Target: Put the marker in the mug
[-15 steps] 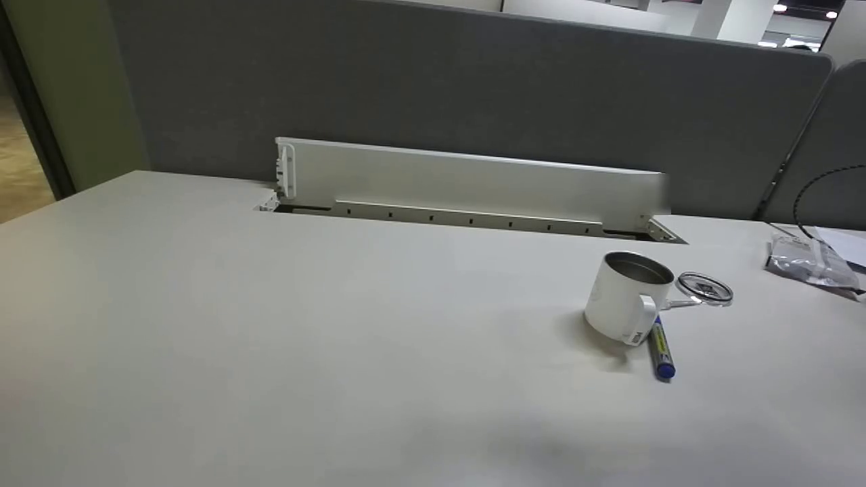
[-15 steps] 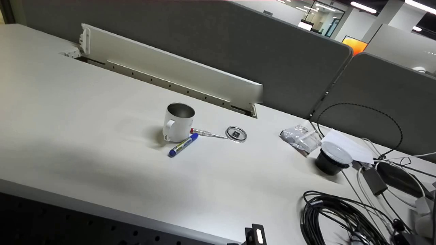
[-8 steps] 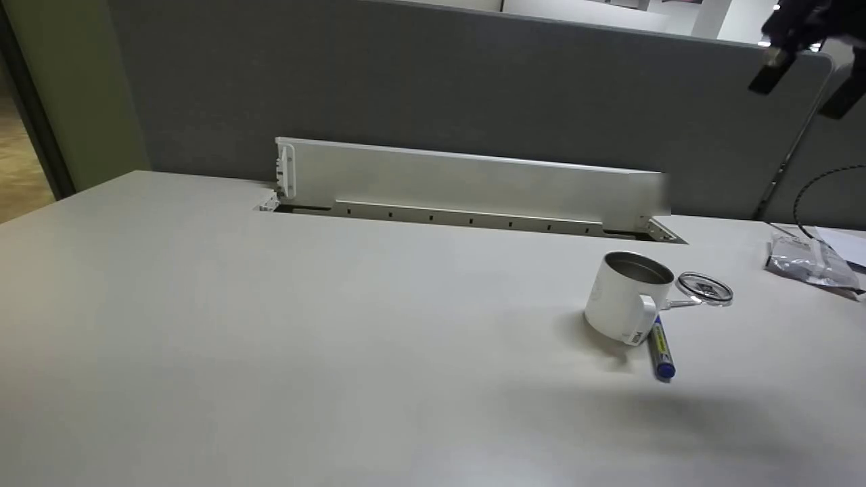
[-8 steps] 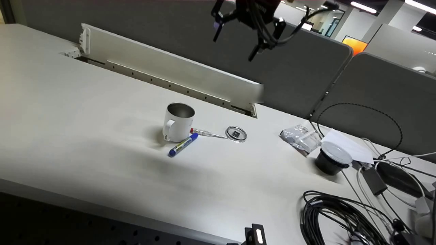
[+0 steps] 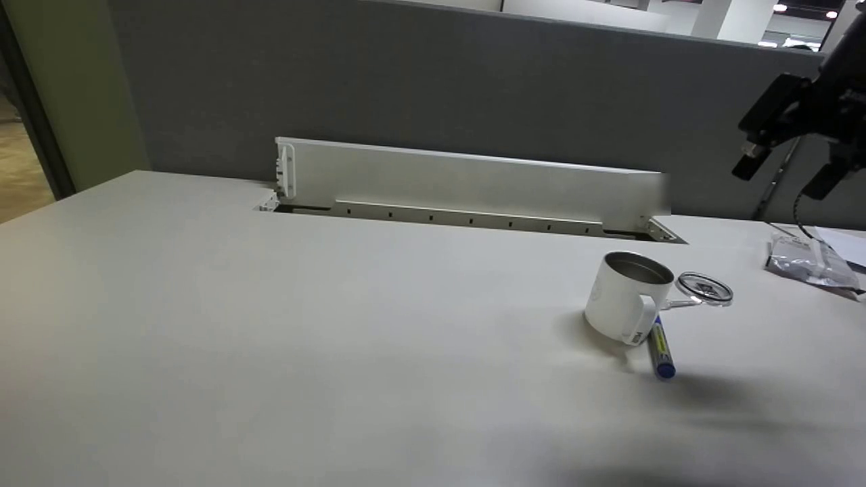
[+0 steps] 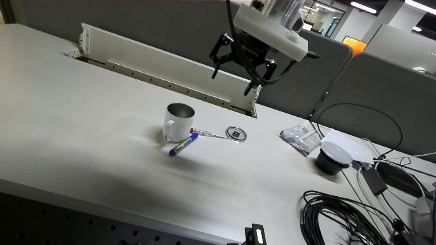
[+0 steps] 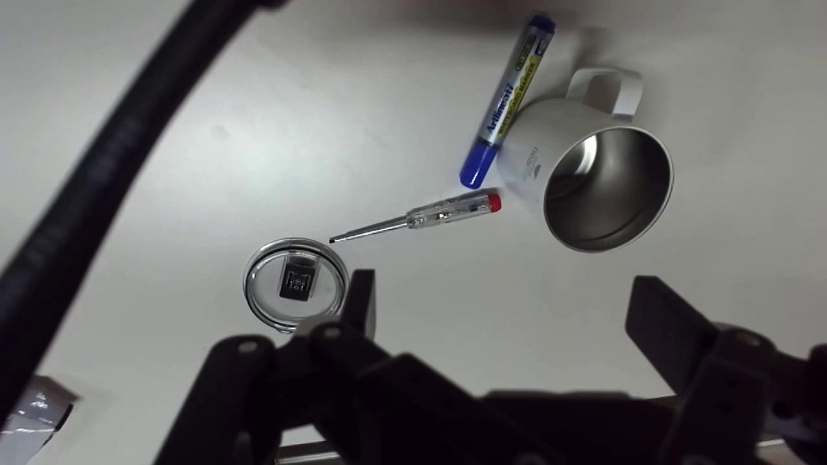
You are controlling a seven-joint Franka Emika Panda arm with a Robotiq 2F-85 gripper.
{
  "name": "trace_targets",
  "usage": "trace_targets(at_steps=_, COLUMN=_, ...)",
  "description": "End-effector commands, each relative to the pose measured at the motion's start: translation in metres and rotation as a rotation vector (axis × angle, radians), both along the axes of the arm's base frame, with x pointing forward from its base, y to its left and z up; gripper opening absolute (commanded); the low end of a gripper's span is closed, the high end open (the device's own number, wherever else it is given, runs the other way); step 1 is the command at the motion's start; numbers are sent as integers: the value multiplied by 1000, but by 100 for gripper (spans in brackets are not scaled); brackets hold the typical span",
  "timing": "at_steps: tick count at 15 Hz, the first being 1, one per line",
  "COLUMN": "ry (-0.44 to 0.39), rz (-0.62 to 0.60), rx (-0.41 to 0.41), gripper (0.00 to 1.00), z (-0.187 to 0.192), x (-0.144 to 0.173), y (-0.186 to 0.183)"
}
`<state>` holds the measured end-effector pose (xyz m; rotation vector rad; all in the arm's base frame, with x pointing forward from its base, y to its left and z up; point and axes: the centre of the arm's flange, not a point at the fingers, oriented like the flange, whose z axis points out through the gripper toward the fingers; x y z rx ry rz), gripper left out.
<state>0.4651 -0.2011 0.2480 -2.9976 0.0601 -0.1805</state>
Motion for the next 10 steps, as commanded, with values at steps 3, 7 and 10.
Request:
trace_targets(at_steps=3, ry=-5, rz=-1, rx=0, gripper=100, z=2, x=1, y=0)
trace_targets(at_steps=7, ry=50, rz=-13, rx=-19, gripper=100, z=-29, x=4, y=-6)
trace_targets(at_steps=10, ry=103, rz=-46, rx=-52, gripper=100, z=-78, x=-2, y=-19)
